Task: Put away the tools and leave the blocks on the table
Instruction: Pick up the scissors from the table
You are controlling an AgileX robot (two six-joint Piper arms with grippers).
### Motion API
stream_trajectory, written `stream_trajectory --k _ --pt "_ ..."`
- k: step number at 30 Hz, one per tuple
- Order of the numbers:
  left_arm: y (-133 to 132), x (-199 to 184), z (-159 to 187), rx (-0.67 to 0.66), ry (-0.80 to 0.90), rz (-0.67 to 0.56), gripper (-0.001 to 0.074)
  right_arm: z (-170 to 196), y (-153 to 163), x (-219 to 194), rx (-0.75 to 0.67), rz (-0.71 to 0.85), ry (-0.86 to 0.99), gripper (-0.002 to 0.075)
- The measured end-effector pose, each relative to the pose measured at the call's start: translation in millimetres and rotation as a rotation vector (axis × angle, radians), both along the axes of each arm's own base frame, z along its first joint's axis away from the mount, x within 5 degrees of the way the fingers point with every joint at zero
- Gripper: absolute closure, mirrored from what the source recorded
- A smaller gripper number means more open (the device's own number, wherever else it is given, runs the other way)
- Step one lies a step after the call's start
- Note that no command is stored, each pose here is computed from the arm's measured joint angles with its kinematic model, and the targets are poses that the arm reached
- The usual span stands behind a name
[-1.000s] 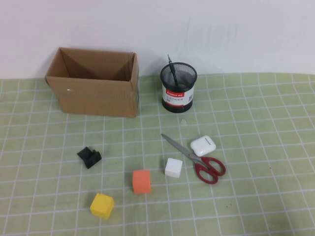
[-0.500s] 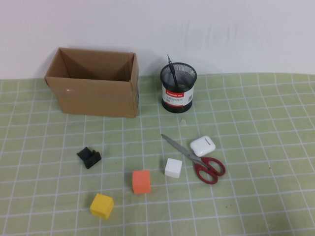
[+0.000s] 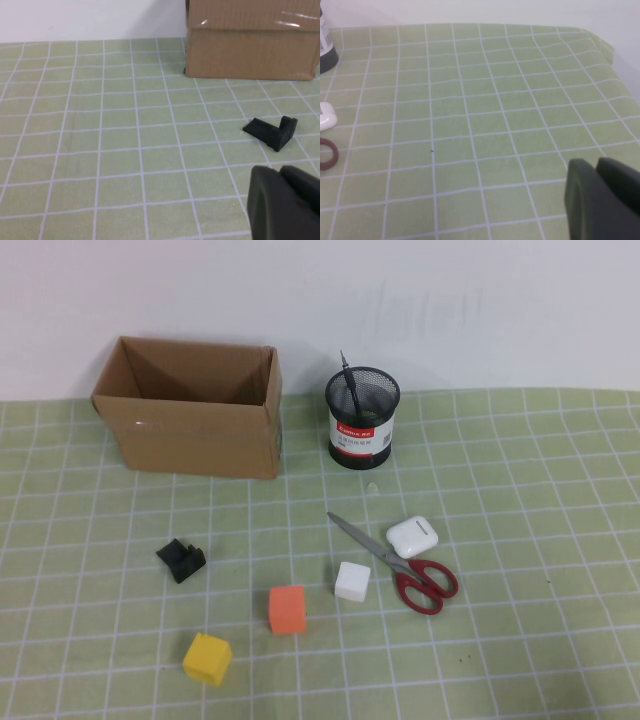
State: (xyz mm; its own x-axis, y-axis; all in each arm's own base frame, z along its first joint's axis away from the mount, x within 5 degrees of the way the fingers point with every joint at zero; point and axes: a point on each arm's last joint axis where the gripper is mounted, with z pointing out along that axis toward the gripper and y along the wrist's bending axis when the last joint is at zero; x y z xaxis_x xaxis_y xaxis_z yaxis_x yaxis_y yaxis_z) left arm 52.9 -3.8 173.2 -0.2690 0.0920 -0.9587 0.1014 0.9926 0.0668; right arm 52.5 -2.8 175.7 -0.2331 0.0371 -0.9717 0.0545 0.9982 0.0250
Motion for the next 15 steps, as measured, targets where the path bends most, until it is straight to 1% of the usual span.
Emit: stream_trajectory --k 9,11,13,15 --pt "0.0 0.0 0.0 0.0 0.0 0.0 0.0738 0.9 -0.3 0.2 -0.014 0.0 -0.009 0.0733" --pt "0.0 0.0 0.0 0.0 0.0 0.0 0.0738 5.2 1.1 1.1 0.058 0.0 -0.061 0.0733" --pt "0.0 0.0 0.0 0.0 0.0 0.0 0.0738 10.5 3.1 2.0 0.191 0.001 -0.123 0.0733" --pt "0.0 -0.1 0.5 0.0 -0.001 0.0 0.0738 16.8 3.5 2.5 0.279 -0.002 -0.194 0.0733"
